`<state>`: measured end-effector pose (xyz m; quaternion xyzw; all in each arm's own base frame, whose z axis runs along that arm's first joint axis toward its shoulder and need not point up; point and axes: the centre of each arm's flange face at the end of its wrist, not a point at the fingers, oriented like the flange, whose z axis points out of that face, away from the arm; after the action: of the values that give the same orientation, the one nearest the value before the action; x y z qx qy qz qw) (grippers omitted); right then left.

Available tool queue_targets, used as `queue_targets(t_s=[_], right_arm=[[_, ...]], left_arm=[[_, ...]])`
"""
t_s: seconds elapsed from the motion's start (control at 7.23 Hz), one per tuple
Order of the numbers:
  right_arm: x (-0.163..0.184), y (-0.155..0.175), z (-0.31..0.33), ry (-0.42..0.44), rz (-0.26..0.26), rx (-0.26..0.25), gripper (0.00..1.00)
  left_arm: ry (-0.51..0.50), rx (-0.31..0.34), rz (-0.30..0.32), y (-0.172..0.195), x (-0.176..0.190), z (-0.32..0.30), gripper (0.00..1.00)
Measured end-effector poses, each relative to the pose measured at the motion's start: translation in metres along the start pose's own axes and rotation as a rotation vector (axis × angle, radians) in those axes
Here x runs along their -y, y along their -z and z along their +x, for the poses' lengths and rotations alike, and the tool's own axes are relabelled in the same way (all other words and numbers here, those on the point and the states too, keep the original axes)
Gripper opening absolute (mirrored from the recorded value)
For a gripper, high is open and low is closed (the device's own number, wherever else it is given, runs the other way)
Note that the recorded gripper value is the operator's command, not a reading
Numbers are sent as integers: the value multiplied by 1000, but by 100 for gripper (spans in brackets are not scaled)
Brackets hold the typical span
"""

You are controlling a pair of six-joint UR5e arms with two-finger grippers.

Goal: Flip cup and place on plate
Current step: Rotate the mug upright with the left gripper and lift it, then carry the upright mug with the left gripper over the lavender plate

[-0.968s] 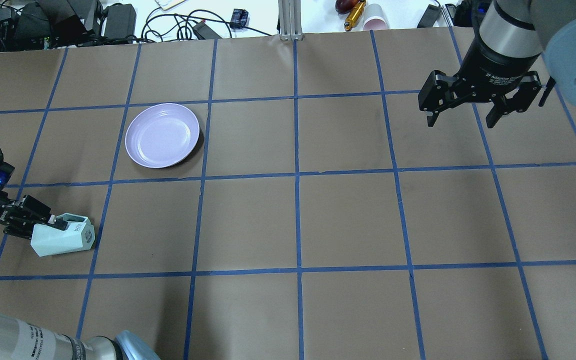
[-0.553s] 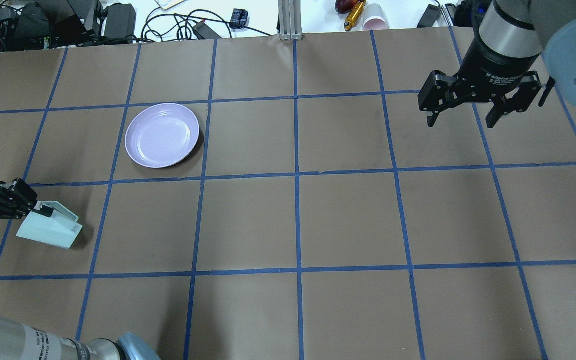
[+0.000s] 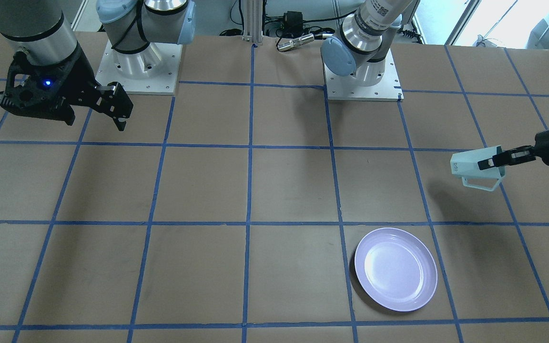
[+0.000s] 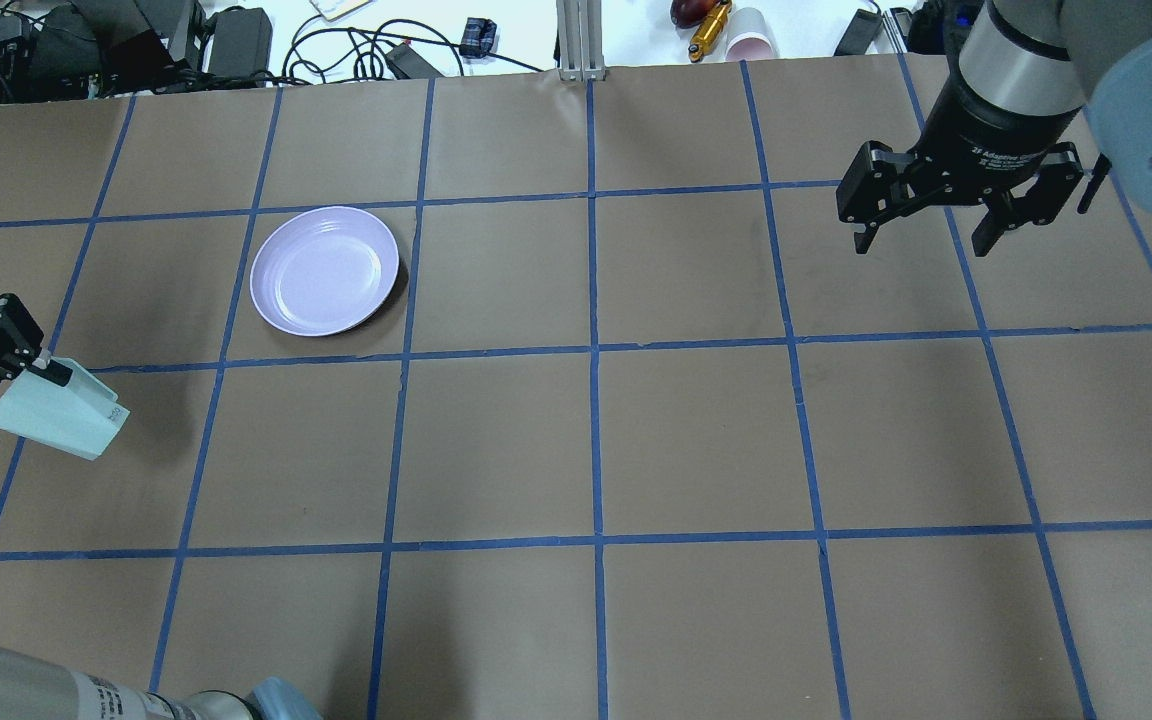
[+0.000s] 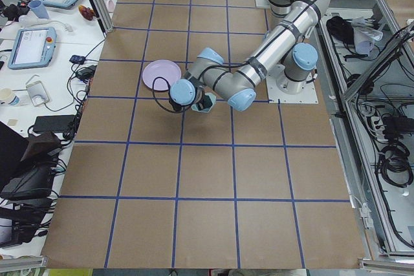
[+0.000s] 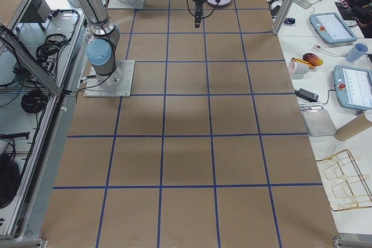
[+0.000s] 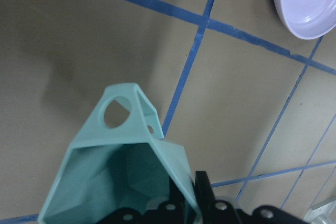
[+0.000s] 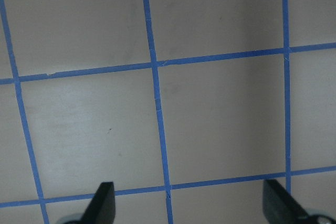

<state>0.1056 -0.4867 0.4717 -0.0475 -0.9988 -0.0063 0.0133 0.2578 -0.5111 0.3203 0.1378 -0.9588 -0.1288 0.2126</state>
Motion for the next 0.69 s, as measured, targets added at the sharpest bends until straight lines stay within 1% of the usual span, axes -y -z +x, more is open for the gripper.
queue_targets(t_s=[0.14,0.28,0.41,0.69], right_arm=[[0,0,0,0,0,0,100],[0,0,0,0,0,1,100],[0,0,0,0,0,1,100],[0,0,0,0,-1,2,100]], left_arm=[[-35,100,26,26,4,37,0],[-92,189,54,43,12,78,0],[-158,263,89,50,22,116,0],[-278,396,156,43,39,178,0]])
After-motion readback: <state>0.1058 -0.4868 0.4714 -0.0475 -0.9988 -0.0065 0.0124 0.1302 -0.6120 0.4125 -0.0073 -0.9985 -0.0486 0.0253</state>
